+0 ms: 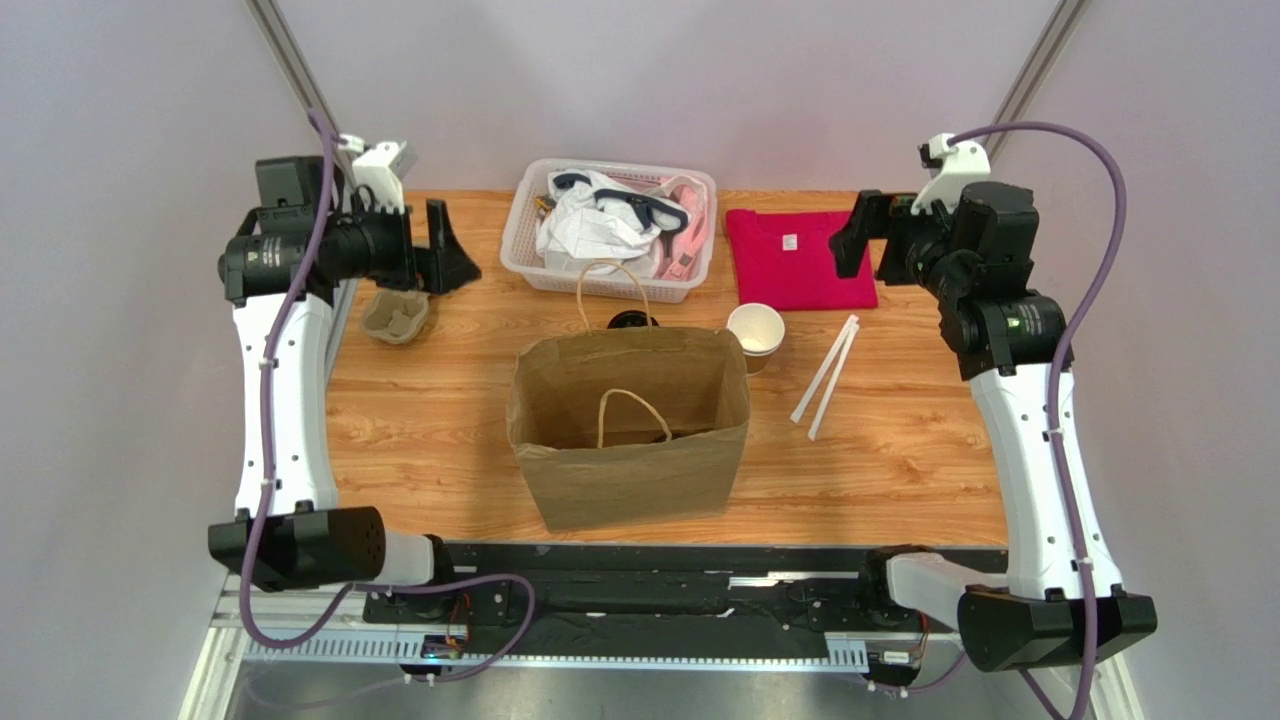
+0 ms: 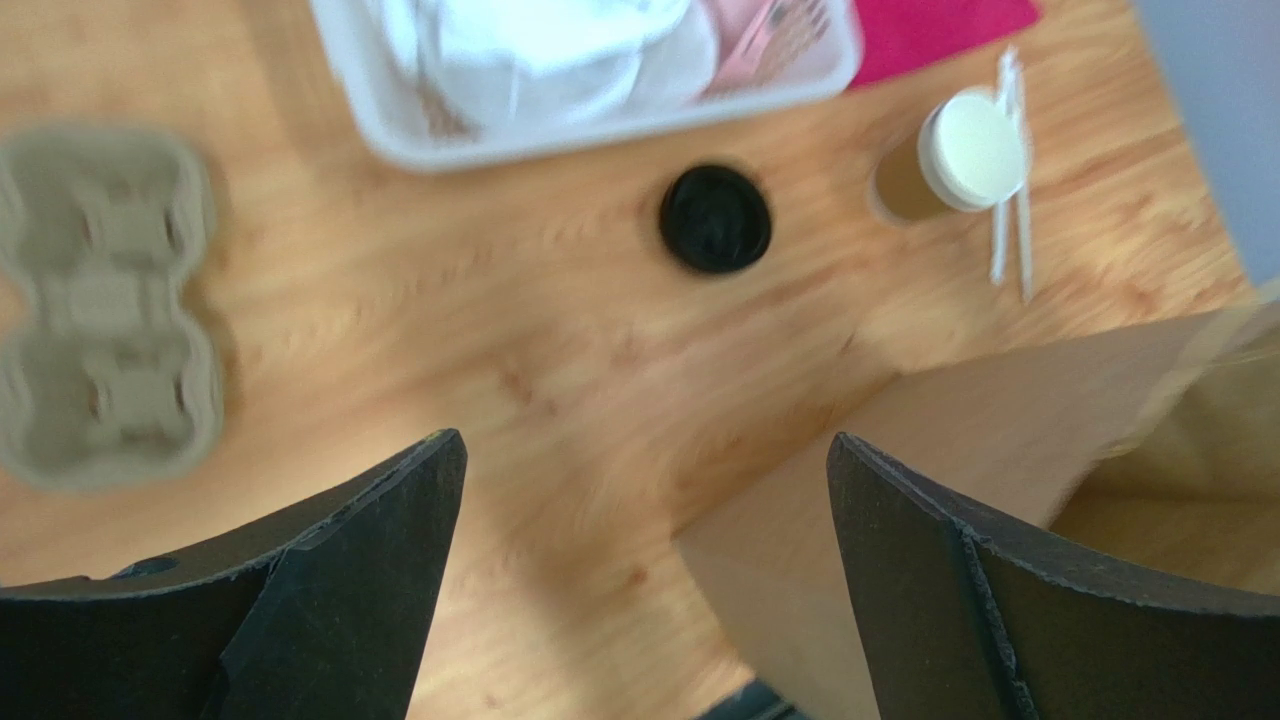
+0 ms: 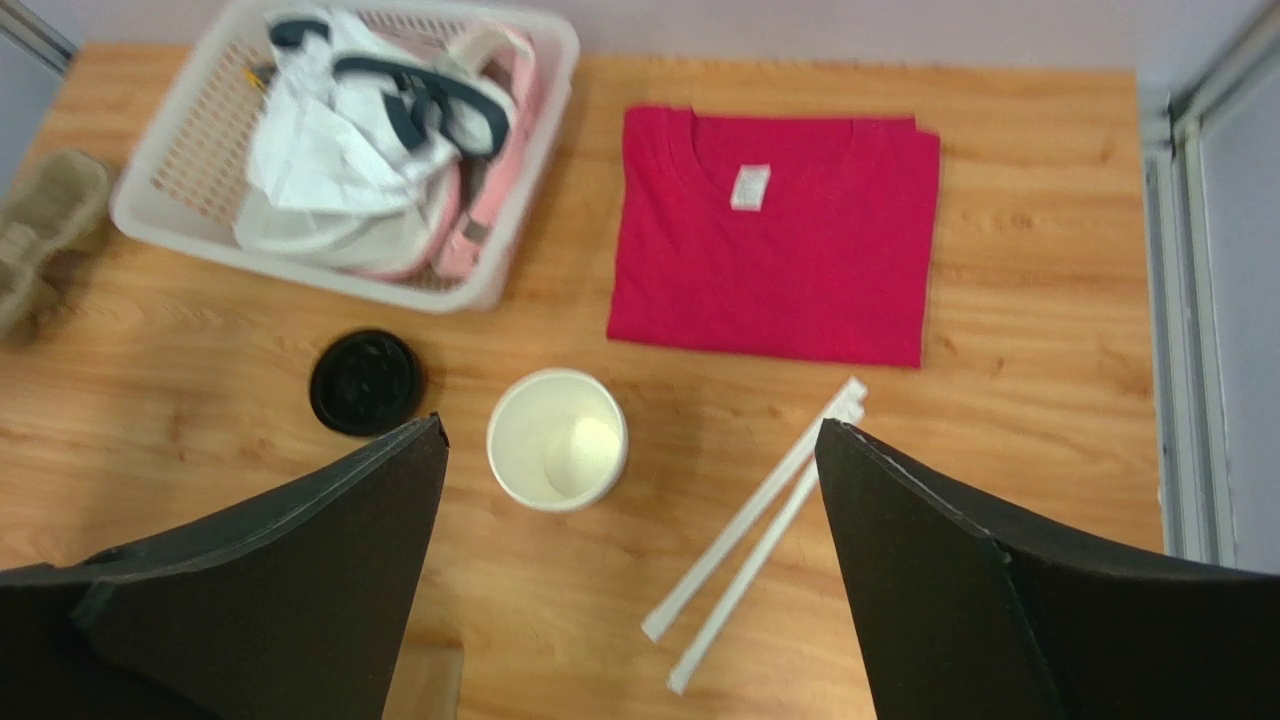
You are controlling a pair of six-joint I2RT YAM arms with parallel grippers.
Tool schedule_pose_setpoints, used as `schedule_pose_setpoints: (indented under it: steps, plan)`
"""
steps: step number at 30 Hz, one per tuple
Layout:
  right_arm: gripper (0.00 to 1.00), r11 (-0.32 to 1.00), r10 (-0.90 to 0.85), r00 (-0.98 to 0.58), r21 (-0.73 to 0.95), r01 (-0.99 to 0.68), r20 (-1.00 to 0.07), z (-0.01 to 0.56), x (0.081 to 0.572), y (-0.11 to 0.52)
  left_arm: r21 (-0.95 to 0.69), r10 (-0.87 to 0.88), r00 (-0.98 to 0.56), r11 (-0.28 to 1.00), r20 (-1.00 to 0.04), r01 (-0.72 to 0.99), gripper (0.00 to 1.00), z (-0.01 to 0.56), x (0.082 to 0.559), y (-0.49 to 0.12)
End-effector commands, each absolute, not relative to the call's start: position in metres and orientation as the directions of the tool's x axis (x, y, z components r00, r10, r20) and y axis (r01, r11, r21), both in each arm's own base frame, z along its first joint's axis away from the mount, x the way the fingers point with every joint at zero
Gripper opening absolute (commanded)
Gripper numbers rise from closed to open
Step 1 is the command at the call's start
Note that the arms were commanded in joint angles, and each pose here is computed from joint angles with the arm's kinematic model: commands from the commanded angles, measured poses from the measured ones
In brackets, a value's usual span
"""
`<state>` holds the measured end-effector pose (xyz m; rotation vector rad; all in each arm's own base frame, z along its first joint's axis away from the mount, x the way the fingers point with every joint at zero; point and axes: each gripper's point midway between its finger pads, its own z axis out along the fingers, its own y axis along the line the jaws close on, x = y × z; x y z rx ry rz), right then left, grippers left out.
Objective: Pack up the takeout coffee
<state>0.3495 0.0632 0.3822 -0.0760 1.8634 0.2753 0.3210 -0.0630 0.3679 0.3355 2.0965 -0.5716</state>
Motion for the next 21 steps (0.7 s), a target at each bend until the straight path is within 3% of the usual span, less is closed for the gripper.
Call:
schedule_pose_setpoints:
  steps: [1, 8, 21]
  plan:
    - [1.00, 0.971, 0.023, -0.422, 0.120, -0.205, -0.906, 0.340, 0.327, 0.052, -0.257, 0.090, -0.667, 0.878, -0.740, 0.404, 0.98, 0.308, 0.304, -0.043]
    - [1.00, 0.975, -0.013, -0.549, 0.110, -0.191, -0.836, 0.271, 0.297, 0.041, -0.190, 0.185, -0.763, 0.908, -0.619, 0.374, 0.99, 0.218, 0.277, -0.023]
    - [1.00, 0.956, -0.033, -0.619, 0.156, -0.249, -0.785, 0.236, 0.261, 0.053, -0.152, 0.215, -0.764, 0.914, -0.608, 0.378, 0.99, 0.186, 0.250, -0.021]
